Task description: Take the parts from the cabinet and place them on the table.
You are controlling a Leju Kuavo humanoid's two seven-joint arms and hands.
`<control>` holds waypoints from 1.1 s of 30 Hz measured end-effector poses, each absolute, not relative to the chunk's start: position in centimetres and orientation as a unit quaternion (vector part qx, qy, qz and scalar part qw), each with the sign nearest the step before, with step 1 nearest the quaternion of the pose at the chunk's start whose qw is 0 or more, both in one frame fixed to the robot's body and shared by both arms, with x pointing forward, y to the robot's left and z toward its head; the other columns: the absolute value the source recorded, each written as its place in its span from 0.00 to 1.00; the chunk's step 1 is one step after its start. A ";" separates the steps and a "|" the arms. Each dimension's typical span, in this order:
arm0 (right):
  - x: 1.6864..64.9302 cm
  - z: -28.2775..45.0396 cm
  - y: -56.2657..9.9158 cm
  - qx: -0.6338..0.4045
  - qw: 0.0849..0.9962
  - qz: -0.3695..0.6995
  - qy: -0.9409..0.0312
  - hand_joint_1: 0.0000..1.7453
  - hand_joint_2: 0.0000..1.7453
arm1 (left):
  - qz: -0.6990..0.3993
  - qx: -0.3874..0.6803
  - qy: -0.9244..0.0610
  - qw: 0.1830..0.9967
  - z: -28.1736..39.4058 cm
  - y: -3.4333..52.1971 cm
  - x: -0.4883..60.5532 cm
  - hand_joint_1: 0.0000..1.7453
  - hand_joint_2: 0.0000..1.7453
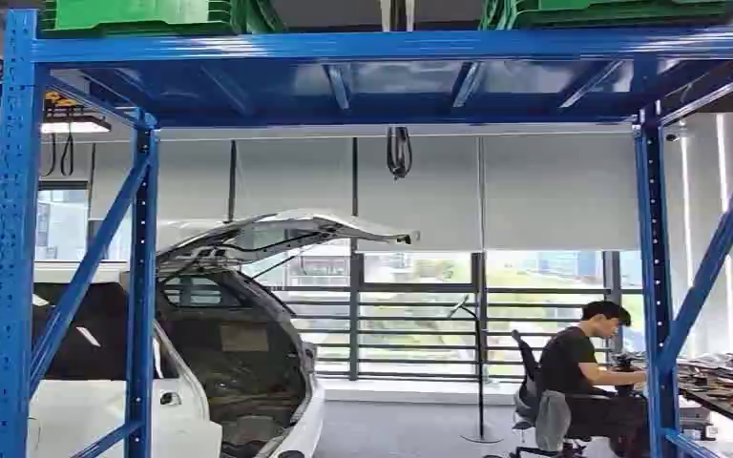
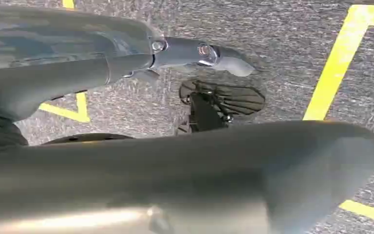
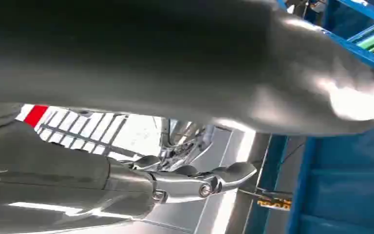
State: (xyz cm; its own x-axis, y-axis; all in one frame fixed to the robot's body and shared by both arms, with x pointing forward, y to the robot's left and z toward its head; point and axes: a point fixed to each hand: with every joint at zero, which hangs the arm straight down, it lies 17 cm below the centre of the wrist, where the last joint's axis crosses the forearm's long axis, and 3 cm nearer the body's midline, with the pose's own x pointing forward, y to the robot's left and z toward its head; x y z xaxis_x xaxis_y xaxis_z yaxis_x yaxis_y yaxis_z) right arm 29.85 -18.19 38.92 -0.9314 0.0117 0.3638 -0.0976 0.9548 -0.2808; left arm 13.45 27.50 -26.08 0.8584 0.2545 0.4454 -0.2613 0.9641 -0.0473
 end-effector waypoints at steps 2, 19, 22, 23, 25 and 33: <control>29.7 39.0 -18.1 0.021 0.182 0.149 -0.972 0.00 0.00 | 0.131 0.007 -0.233 0.964 -26.0 27.5 13.5 0.00 0.00; 29.0 38.9 -17.1 0.017 0.177 0.163 -0.970 0.00 0.00 | 0.112 0.005 -0.238 0.965 -25.9 27.3 13.9 0.00 0.00; 28.8 39.1 -16.8 0.019 0.172 0.165 -0.971 0.00 0.00 | 0.107 0.004 -0.240 0.965 -25.9 27.2 14.2 0.00 0.00; 28.8 39.1 -16.8 0.020 0.173 0.167 -0.971 0.00 0.00 | 0.105 0.005 -0.239 0.965 -25.9 27.2 14.2 0.00 0.00; 28.7 38.9 -16.7 0.020 0.174 0.168 -0.970 0.00 0.00 | 0.103 0.005 -0.236 0.966 -26.0 27.2 13.8 0.00 0.00; 28.6 39.0 -16.4 0.020 0.172 0.173 -0.970 0.00 0.00 | 0.097 0.004 -0.231 0.968 -26.1 27.0 13.3 0.00 0.00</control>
State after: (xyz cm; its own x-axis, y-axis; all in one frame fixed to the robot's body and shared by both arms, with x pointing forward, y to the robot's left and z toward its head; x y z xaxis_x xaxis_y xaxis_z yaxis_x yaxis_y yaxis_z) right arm 28.63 -16.39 39.00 -0.9402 0.0199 0.3399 -0.0986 0.9396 -0.3277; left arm 13.31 27.01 -26.11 0.8741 0.1866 0.4484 -0.1906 0.9810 -0.0365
